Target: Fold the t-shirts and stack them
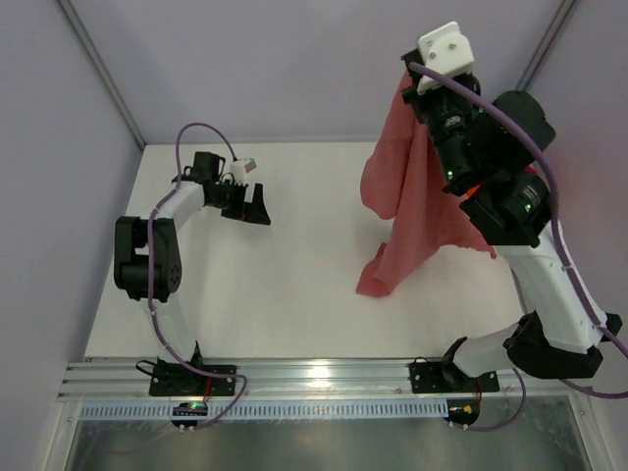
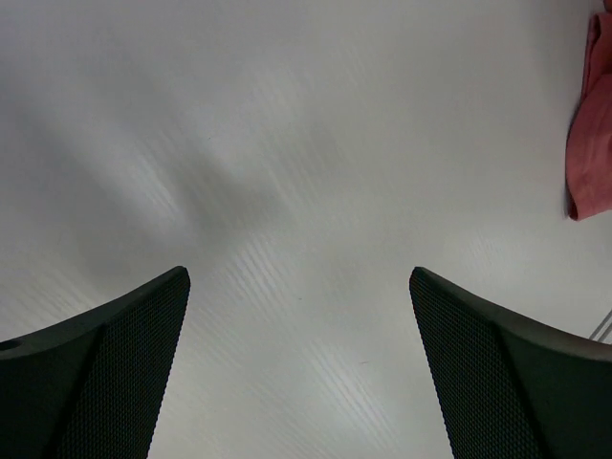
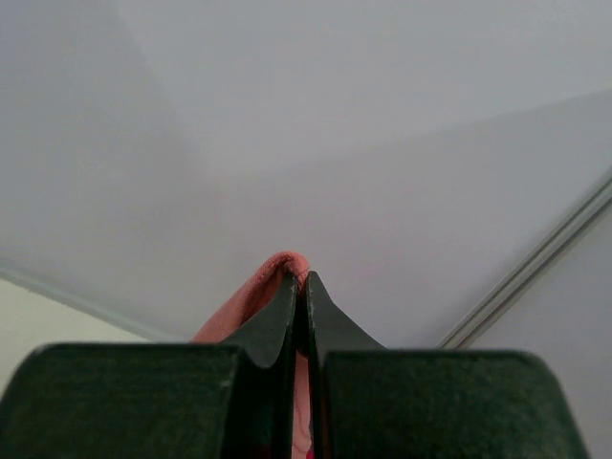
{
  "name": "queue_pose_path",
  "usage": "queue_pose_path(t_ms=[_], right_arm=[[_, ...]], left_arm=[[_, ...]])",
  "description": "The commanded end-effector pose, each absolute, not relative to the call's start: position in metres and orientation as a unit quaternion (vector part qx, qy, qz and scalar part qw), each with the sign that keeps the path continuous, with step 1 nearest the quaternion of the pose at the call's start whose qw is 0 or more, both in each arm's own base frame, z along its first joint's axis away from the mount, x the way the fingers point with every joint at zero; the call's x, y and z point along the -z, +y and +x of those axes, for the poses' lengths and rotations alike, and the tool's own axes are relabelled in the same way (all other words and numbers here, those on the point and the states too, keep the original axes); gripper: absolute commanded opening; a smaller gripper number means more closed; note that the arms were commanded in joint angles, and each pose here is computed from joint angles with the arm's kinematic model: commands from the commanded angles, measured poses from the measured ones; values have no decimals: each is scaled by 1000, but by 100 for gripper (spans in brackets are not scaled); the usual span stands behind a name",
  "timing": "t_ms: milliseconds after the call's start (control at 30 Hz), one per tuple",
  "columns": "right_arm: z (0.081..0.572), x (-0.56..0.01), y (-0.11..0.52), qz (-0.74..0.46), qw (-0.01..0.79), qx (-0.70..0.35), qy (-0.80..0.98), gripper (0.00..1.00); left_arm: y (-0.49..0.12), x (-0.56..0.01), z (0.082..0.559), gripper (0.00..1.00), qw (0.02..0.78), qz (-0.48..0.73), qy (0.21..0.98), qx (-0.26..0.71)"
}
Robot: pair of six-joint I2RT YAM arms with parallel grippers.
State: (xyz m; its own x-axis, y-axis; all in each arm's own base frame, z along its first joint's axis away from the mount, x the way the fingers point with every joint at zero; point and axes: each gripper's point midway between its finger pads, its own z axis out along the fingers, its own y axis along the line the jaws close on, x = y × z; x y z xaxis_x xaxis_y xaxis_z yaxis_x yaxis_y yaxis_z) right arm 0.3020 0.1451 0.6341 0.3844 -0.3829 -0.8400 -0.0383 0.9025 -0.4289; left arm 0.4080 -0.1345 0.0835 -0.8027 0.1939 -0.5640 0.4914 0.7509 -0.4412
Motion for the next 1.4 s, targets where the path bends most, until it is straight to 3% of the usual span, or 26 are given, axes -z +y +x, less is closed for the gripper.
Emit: queue_pose_path(t_ms=[0,267,500,1100,1200,1233,1267,1367], right_arm=[[318,-616,163,-215,795,117,555,3],[325,-615,208,-239,794,90,551,3],[273,-640,274,-292,808,14,511,3],[247,-663,214,-264,824,54,499,3],[249,-660,218,-268,822,57,499,3],[250,-658,220,-270,821,58,500,3],[251,-657,221,-271,820,59,501,3],[253,-655,224,-274,818,65,501,3]], left_arm=[[-148,-96,413,99,254,207,884,334],[-180,-78,392,99,201,268,874,352],[-198,-61,397,99,192,276,876,346],[-220,-69,413,99,210,252,863,385],[-222,-77,408,90,206,264,855,395],[-222,-77,406,84,205,267,854,396],[-222,-77,402,72,195,268,855,400],[-221,-74,395,61,182,283,850,404]])
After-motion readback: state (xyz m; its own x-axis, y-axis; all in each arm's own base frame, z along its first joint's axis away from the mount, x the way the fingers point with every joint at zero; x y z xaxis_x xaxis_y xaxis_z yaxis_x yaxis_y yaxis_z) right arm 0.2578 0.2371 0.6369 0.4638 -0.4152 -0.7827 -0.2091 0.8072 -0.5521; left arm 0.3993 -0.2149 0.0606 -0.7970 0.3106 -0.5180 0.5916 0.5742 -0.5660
